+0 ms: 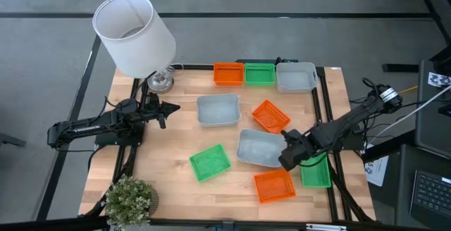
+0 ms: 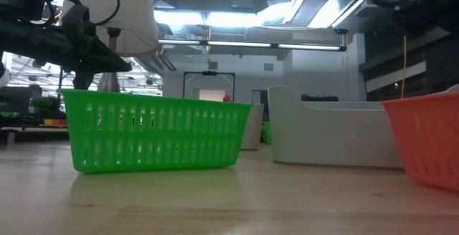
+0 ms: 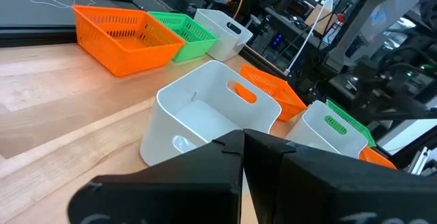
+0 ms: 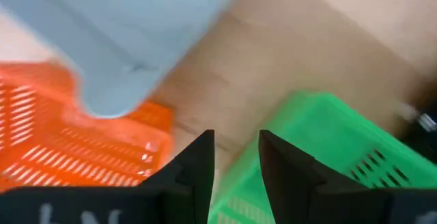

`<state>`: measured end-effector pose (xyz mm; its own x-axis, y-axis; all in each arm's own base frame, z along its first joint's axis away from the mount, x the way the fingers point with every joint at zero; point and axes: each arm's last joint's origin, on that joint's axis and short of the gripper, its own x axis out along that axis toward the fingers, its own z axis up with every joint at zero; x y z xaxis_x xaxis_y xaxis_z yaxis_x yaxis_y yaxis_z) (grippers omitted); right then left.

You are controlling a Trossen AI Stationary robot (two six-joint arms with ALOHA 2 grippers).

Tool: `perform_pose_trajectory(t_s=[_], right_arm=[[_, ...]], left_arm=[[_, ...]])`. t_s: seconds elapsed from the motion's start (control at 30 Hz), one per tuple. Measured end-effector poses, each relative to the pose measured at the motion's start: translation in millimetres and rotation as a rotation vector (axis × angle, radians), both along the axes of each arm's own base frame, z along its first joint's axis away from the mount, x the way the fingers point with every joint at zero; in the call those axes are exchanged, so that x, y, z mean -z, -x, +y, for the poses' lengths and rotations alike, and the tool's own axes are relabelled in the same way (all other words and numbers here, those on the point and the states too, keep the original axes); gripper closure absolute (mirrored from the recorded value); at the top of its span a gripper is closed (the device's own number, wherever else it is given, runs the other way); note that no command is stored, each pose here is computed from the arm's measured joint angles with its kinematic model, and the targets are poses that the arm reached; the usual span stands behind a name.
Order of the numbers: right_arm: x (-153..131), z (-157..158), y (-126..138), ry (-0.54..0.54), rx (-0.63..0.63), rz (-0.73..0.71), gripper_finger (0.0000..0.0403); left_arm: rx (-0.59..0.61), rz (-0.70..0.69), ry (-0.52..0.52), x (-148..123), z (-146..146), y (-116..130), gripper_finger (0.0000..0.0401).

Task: Stack baskets by color
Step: Stack the right green bin on the top green bin

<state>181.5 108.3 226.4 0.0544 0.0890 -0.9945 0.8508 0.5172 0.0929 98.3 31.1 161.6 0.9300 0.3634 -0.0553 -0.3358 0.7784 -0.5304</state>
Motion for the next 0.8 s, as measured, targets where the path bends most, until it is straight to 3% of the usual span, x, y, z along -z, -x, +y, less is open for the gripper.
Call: perform_pose_trajectory(t_s=[0.3,0.8], right_arm=[[8.2,9.3,11.7,0.039,0.177,0.081,0.0289],[31.3,16.5,4.1,0.108,0.201,0.211,0.0289]], left_arm=[[0.000,0.005,0.000,0.4,0.0,0.0,0.0401],[0.000,0.007,0.000,0.6,0.0,0.0,0.0401]])
